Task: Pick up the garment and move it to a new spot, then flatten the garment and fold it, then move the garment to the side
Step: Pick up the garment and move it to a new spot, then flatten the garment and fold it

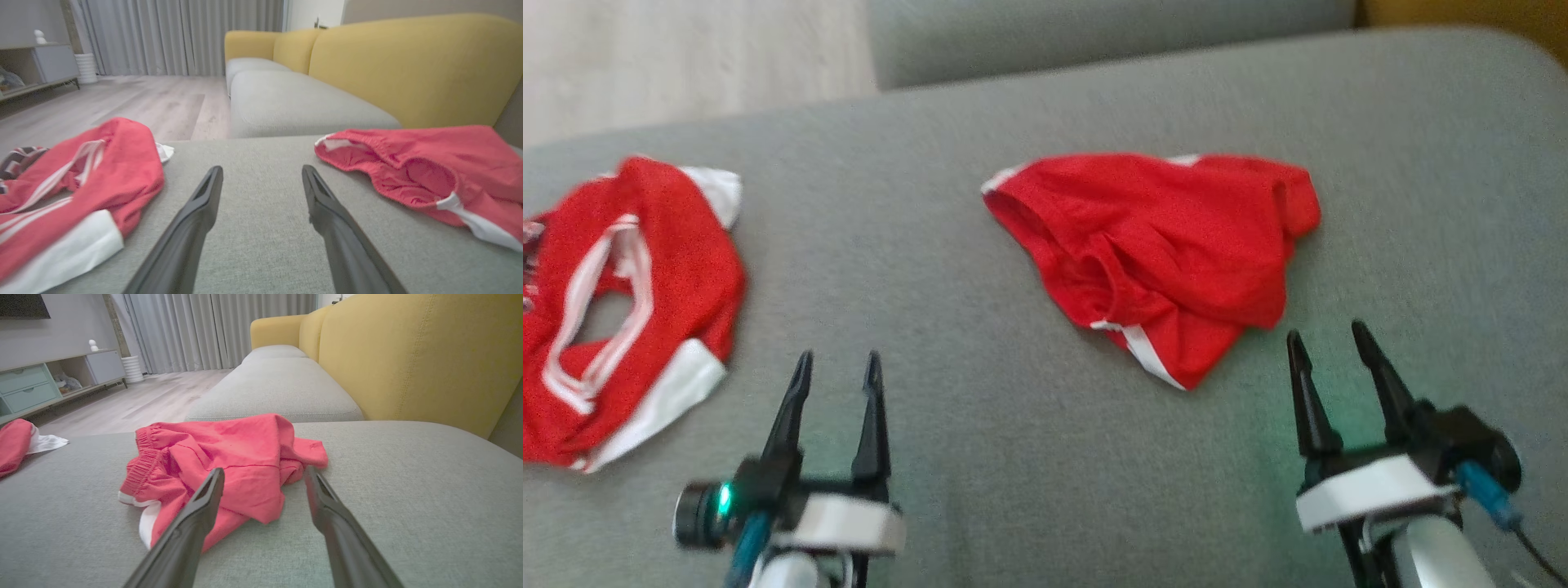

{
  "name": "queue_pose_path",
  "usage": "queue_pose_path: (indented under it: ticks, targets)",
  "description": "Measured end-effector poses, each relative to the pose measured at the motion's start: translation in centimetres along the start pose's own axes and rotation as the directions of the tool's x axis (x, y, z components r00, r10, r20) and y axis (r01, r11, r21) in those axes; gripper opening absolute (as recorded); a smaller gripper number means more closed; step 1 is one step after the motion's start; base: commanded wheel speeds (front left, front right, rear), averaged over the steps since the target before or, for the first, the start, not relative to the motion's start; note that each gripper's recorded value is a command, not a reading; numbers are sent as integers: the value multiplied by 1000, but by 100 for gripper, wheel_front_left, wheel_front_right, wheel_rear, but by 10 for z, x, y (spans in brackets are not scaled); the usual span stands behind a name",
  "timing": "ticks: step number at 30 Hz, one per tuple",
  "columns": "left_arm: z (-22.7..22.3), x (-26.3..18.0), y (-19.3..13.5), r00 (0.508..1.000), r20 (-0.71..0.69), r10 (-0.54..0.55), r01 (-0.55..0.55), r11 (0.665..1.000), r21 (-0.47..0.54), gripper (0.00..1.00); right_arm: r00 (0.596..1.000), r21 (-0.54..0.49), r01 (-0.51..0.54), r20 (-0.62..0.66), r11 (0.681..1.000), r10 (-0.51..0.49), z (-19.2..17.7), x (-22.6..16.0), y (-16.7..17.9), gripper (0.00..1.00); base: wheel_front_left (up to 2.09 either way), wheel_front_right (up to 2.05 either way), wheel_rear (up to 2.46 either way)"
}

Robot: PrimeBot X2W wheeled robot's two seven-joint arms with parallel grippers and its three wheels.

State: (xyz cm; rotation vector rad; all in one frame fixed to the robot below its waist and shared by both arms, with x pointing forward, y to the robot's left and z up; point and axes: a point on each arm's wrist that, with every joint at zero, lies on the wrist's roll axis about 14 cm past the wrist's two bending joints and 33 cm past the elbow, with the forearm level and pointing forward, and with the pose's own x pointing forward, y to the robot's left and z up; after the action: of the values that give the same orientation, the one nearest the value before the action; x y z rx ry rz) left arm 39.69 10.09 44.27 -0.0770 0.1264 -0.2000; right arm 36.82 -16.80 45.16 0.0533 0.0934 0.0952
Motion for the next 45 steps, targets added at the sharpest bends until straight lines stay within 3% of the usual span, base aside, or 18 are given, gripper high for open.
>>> queue_pose_path:
  ticks: [7,14,45]
  targets:
    - [38,-70,19,983,139,123,-124,992,1,100,997,-2,-67,47,998,67,12,-25,25,100,0,0,0]
    - [45,-103,35,964,175,202,-205,979,0,100,991,-7,-91,92,996,92,24,-41,35,100,0,0,0]
    - [24,-105,27,981,116,158,-166,984,69,100,996,4,-72,51,997,71,8,-56,31,100,0,0,0]
